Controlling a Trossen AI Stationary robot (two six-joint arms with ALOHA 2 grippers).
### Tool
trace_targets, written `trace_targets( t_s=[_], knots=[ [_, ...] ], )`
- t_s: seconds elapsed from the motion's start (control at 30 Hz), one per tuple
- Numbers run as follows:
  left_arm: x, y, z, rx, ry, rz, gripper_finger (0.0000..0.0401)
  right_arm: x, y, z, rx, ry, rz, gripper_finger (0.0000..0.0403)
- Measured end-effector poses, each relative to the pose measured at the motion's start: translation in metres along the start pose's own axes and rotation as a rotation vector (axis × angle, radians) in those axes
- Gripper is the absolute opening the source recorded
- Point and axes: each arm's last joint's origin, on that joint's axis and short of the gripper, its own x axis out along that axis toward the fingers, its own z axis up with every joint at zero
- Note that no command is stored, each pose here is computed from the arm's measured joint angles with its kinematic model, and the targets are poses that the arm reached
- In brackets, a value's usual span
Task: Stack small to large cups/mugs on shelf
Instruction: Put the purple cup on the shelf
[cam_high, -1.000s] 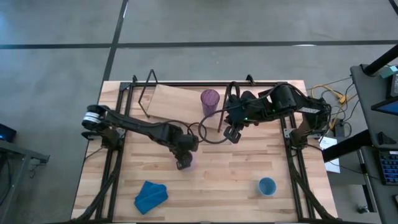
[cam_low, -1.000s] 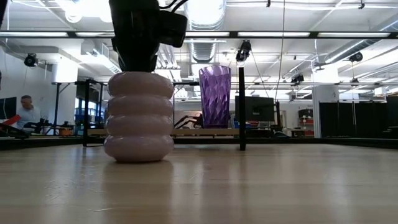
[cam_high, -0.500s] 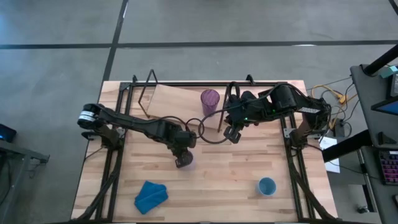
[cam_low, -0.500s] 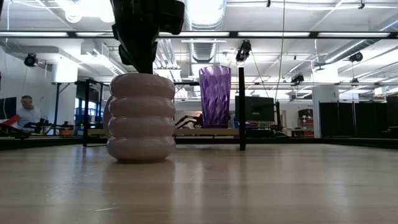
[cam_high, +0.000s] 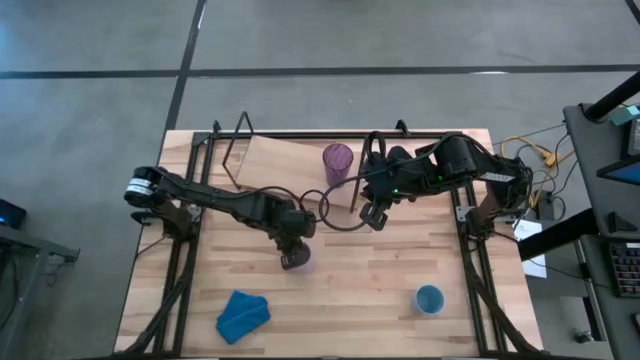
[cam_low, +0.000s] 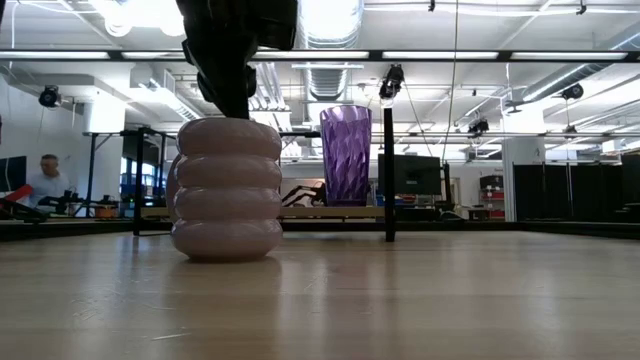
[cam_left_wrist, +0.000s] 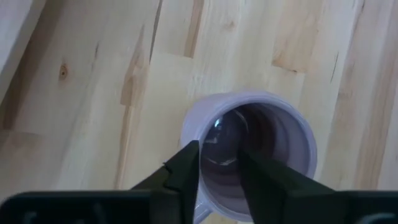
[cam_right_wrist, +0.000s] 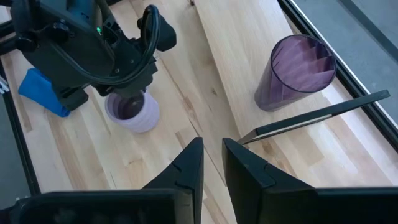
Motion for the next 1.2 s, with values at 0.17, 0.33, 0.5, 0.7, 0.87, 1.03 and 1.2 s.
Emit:
trace_targets(
  t_s=[0.17, 0.33, 0.5, 0.7, 0.87, 1.03, 1.2],
  knots=[
    [0.003, 0.001, -0.002, -0.004, 0.011, 0.006, 0.0131, 0.0, 0.0, 0.0, 0.0, 0.0, 0.0, 0.0054],
    [0.018, 0.003, -0.008, -0.002, 0.064, 0.027, 0.0134, 0.0, 0.0, 0.0, 0.004, 0.0, 0.0, 0.0054],
    [0.024, 0.004, -0.008, -0.002, 0.062, 0.071, 0.0134, 0.0, 0.0, 0.0, 0.004, 0.0, 0.0, 0.0054],
    [0.024, 0.005, -0.007, 0.03, 0.051, 0.104, 0.0103, 0.0, 0.0, 0.0, 0.004, 0.0, 0.0, 0.0054],
    [0.027, 0.006, -0.007, 0.05, 0.061, 0.109, 0.0036, 0.0, 0.0, 0.0, 0.004, -0.001, 0.0, 0.0054],
    [0.027, 0.009, -0.006, 0.04, 0.064, 0.115, 0.0011, 0.0, 0.0, 0.0, 0.004, -0.001, 0.0, 0.0054],
    [0.019, 0.011, -0.005, 0.043, 0.088, 0.125, 0.0006, 0.0, 0.0, 0.0, 0.003, -0.001, 0.0, 0.0054]
  ],
)
